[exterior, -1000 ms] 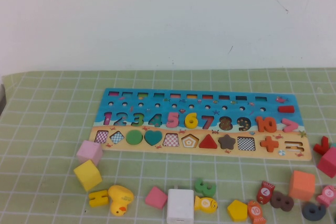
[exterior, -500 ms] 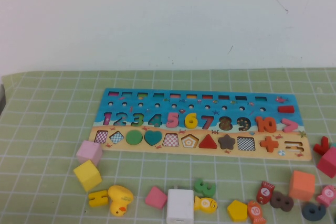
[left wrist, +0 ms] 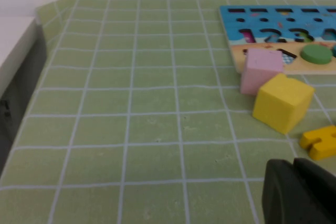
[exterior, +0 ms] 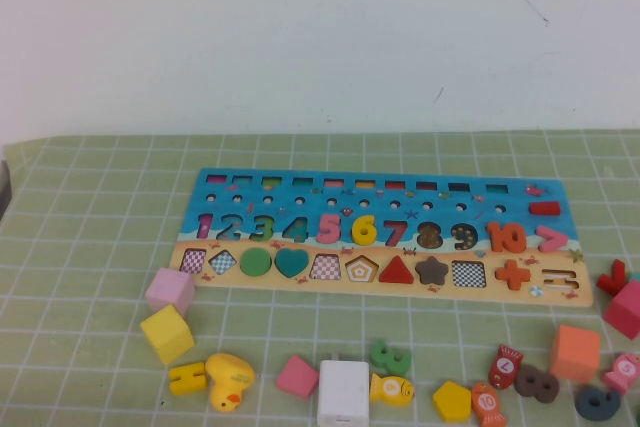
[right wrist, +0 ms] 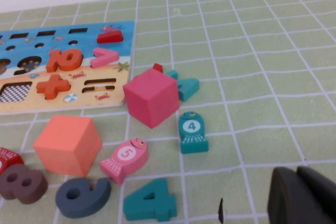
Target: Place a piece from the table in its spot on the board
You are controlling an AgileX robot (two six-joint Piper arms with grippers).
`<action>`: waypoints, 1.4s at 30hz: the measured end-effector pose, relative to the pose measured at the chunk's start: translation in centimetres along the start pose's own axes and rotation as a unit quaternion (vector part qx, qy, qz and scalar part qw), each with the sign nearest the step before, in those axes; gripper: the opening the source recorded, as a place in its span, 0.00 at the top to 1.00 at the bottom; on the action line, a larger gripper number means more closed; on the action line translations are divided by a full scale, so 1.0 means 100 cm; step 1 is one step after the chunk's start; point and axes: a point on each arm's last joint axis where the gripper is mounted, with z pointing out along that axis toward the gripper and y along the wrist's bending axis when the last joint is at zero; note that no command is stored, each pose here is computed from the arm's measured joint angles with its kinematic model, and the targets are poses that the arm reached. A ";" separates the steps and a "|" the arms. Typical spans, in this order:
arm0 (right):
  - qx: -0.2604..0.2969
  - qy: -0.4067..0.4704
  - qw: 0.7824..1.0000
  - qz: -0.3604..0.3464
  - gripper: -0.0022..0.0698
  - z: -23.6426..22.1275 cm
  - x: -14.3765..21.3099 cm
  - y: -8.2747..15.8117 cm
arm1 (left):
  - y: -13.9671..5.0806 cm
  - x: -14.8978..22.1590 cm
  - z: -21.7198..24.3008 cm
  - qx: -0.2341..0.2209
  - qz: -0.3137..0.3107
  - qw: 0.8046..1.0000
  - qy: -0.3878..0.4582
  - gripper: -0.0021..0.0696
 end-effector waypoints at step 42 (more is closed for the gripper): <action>0.000 0.000 1.000 0.000 0.97 0.000 0.000 0.000 | -0.002 0.001 0.000 0.017 0.025 1.000 0.007 0.97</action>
